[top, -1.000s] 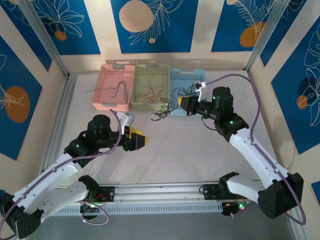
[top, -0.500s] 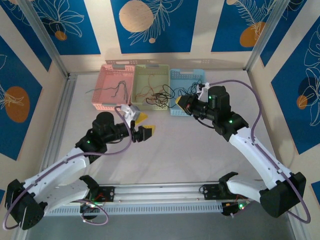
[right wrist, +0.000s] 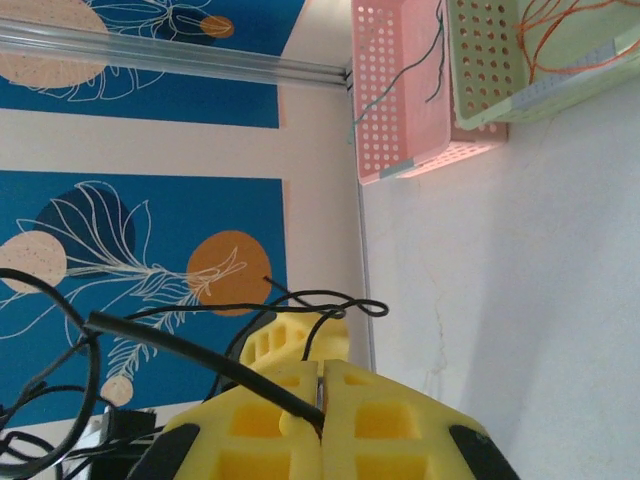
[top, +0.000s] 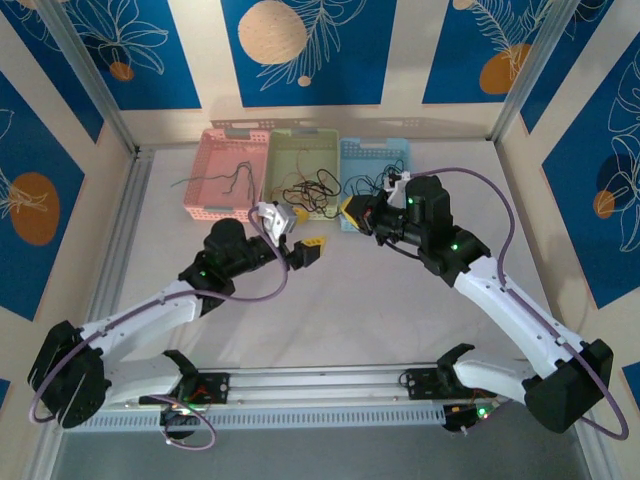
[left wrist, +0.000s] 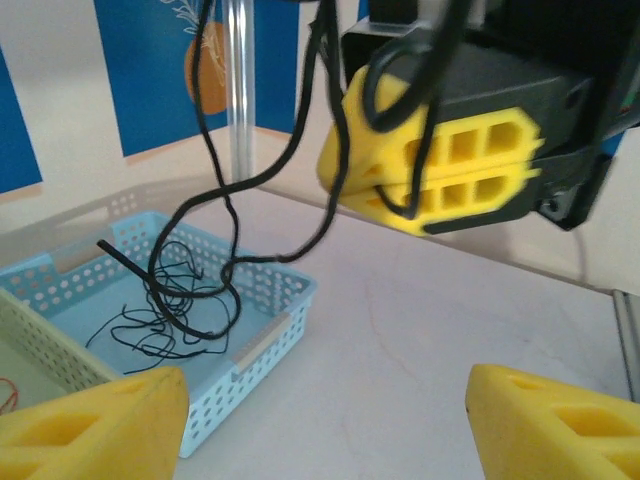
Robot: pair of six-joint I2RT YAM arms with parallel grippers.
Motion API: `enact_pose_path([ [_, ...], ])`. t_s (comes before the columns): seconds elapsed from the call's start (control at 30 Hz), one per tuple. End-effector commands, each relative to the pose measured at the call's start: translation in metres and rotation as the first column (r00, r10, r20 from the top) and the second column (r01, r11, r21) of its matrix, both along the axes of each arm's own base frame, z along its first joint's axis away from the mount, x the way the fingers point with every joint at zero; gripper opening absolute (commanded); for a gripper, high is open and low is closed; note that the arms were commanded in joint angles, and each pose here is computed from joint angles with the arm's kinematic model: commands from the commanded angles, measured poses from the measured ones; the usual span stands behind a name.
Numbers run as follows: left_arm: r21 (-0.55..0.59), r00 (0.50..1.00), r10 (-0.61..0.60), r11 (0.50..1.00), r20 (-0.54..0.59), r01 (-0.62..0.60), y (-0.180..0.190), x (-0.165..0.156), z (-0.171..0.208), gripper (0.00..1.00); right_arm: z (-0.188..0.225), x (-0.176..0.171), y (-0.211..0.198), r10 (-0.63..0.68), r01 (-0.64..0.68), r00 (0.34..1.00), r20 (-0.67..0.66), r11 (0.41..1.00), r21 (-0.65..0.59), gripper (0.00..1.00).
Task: Untangle the cables
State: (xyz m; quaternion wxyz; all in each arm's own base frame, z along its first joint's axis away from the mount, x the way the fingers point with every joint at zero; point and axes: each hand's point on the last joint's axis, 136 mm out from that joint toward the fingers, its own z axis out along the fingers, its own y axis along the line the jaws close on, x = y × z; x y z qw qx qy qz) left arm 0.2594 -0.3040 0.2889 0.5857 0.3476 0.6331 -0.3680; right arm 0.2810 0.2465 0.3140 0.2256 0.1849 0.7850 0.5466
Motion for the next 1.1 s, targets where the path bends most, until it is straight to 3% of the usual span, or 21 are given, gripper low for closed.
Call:
enact_pose_path([
  [0.0,-0.046,0.992,0.058,0.998,0.116,-0.053,-0.002,0.013,0.029,0.73,-0.001,-0.004,0.007,0.025,-0.025,1.0,-0.016,0.999,0.028,0.0],
  [0.23,-0.108,0.979,0.116,0.989,0.166,-0.099,-0.002,0.026,0.047,0.73,-0.006,-0.008,0.007,0.036,-0.036,0.999,-0.028,0.999,0.022,0.0],
  [0.4,-0.112,0.979,0.077,0.992,0.191,-0.057,-0.013,0.027,0.054,0.7,-0.006,-0.01,0.009,0.049,-0.048,0.998,-0.035,0.998,0.029,0.0],
  [0.6,-0.093,0.981,0.063,0.995,0.183,-0.047,-0.016,0.028,0.05,0.48,-0.007,-0.012,0.009,0.053,-0.052,0.998,-0.038,0.998,0.027,0.0],
  [0.83,-0.072,0.983,0.072,0.996,0.167,-0.061,-0.013,0.027,0.044,0.0,-0.002,-0.013,0.007,0.054,-0.053,0.998,-0.019,0.998,0.027,0.0],
  [1.07,-0.038,0.986,0.114,0.993,0.119,-0.11,0.003,0.021,0.028,0.0,0.0,-0.003,-0.02,-0.021,0.021,1.0,0.017,1.0,-0.018,0.0],
])
